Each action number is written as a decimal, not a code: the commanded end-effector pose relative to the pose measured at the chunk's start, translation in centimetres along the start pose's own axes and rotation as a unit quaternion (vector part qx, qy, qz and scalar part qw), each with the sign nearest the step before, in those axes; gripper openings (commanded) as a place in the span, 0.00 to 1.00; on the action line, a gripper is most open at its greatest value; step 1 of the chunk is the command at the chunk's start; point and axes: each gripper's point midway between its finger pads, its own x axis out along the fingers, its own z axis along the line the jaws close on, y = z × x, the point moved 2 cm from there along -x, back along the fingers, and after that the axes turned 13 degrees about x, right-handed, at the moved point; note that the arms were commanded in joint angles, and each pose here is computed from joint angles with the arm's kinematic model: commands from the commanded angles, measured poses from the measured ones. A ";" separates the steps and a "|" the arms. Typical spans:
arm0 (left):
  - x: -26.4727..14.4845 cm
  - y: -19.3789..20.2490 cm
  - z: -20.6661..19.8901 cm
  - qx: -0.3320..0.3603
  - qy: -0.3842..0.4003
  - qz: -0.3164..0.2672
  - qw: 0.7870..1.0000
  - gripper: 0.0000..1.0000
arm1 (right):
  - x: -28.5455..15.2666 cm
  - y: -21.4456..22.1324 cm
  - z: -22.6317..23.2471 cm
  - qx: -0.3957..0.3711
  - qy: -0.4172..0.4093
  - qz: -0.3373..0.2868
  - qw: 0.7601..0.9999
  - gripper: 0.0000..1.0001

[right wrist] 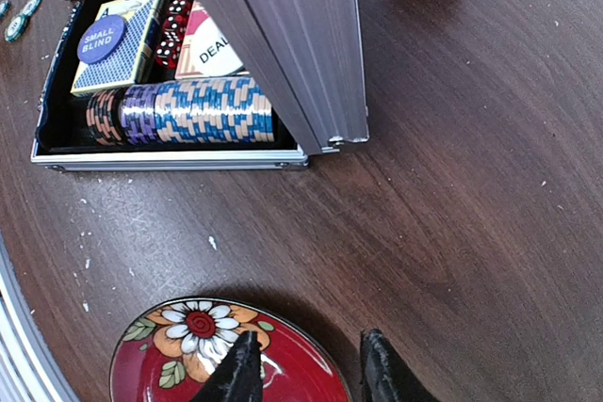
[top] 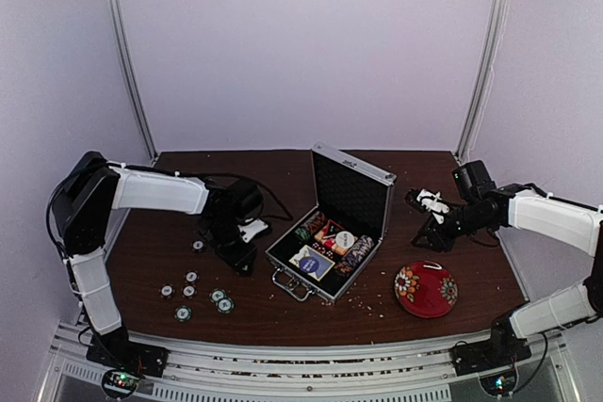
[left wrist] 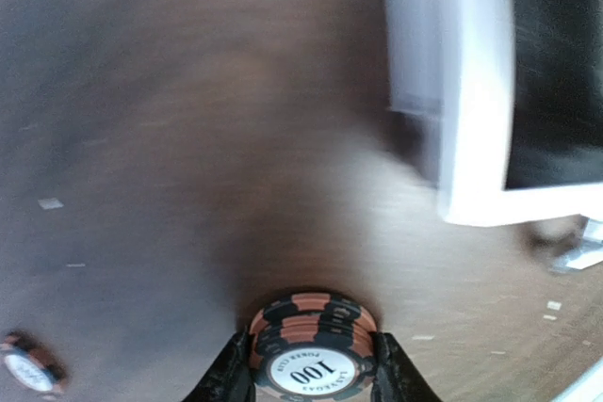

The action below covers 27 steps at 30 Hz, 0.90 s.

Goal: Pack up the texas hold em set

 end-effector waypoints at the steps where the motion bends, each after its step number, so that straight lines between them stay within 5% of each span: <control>1: -1.7 -0.7 -3.4 0.019 0.048 -0.036 0.998 0.27 | -0.1 -0.1 0.0 -0.002 -0.004 0.001 1.000 0.36; 11: -6.0 -3.3 -7.5 0.056 0.092 -0.097 0.989 0.28 | 0.0 -0.1 0.0 -0.003 -0.005 0.002 1.000 0.36; 16: -7.6 -7.5 -9.7 0.090 0.100 -0.172 0.976 0.27 | 0.0 -0.1 0.0 -0.002 -0.005 0.003 1.000 0.36; 27: -5.7 -15.1 -15.4 0.110 0.143 -0.301 0.936 0.28 | 0.0 0.0 0.0 0.000 -0.005 0.004 1.000 0.36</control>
